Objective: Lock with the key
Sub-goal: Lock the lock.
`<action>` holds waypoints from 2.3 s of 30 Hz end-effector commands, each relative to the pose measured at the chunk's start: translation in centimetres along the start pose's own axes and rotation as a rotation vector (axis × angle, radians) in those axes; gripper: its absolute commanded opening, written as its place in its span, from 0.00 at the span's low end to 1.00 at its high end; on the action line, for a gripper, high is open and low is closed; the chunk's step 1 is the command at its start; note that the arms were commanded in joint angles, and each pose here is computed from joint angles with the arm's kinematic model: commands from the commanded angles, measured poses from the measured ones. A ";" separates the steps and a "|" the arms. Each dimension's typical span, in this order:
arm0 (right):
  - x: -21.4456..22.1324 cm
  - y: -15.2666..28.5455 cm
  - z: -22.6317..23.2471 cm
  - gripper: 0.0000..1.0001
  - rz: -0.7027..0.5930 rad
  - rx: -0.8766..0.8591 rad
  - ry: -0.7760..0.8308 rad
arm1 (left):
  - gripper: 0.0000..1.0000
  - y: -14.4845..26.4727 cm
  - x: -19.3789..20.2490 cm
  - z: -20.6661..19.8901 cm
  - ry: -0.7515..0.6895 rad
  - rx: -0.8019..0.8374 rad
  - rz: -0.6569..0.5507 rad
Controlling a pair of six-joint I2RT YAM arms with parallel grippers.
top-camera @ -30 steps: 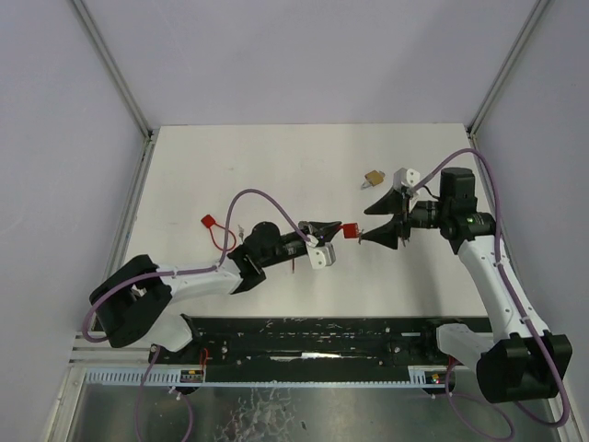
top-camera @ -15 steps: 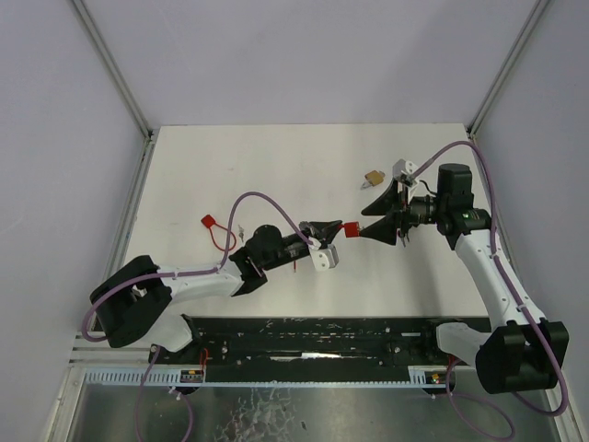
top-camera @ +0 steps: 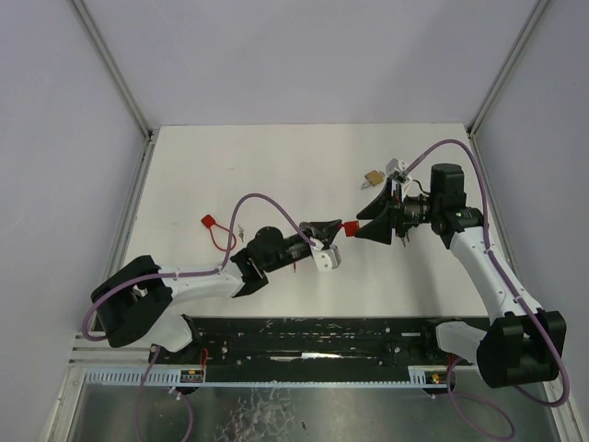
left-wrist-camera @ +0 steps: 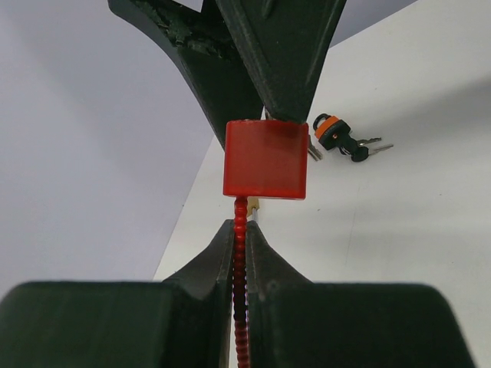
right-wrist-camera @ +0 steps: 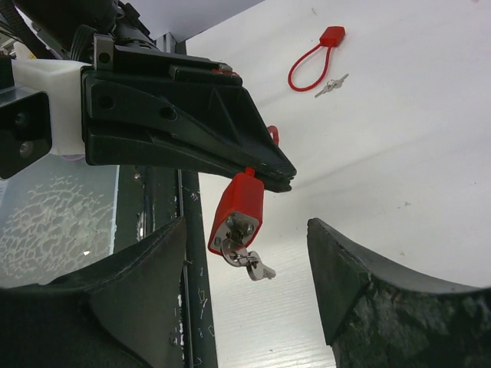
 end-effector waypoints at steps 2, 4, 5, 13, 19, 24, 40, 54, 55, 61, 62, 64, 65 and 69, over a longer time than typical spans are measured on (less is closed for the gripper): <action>-1.3 0.1 0.7 0.68 -0.019 0.010 0.034 | 0.00 -0.7 -1.4 1.5 -0.030 -0.086 -0.057; -1.0 -0.1 0.4 0.62 -0.013 0.028 0.016 | 0.00 -0.8 -1.4 1.5 -0.026 -0.086 -0.050; -0.9 -0.2 0.3 0.59 -0.009 0.034 0.014 | 0.00 -0.8 -1.4 1.6 -0.023 -0.090 -0.046; -0.8 -1.0 0.3 0.54 0.019 0.043 -0.001 | 0.00 -1.1 -1.2 1.5 -0.031 -0.098 -0.015; -1.0 -0.9 0.4 0.23 0.017 0.029 0.022 | 0.00 -1.2 -1.3 1.4 -0.032 -0.097 -0.014; -1.3 -0.9 0.8 0.00 0.015 -0.011 0.049 | 0.00 -1.1 -1.8 1.3 -0.002 -0.074 -0.036; -1.6 -0.2 0.8 0.00 0.038 0.001 0.135 | 0.14 -1.7 -1.8 0.7 0.122 0.121 -0.027; -4.2 4.0 2.2 0.76 -0.068 0.069 0.244 | 0.00 -0.2 -2.7 3.1 0.371 -0.083 -0.099; -4.5 4.1 2.5 0.79 -0.077 0.080 0.283 | 0.00 0.1 -2.9 3.3 0.400 -0.114 -0.114; -8.0 4.5 5.2 1.00 -0.263 0.178 0.381 | 0.00 1.6 -4.3 4.6 0.621 -0.323 -0.206; -8.4 4.5 5.5 1.00 -0.283 0.171 0.378 | 0.00 1.8 -4.6 4.7 0.656 -0.339 -0.221; -8.4 4.2 5.5 1.00 -0.302 0.136 0.320 | 0.00 2.1 -5.1 5.0 0.710 -0.351 -0.239; -7.5 3.9 5.0 1.00 -0.315 0.121 0.280 | 0.00 2.2 -5.4 5.1 0.724 -0.350 -0.242; -4.8 3.1 4.2 0.97 -0.393 0.104 0.207 | 0.00 1.9 -5.8 5.7 0.766 -0.352 -0.183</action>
Point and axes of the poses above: each gripper's point midway between its finger pads, its own y axis back along the fingers, its own z axis along the line the jaws close on, x = y × z, the point moved 10 cm from there along y, back along the fingers, and after that the axes turned 2 degrees about -y, right-handed, at the moved point
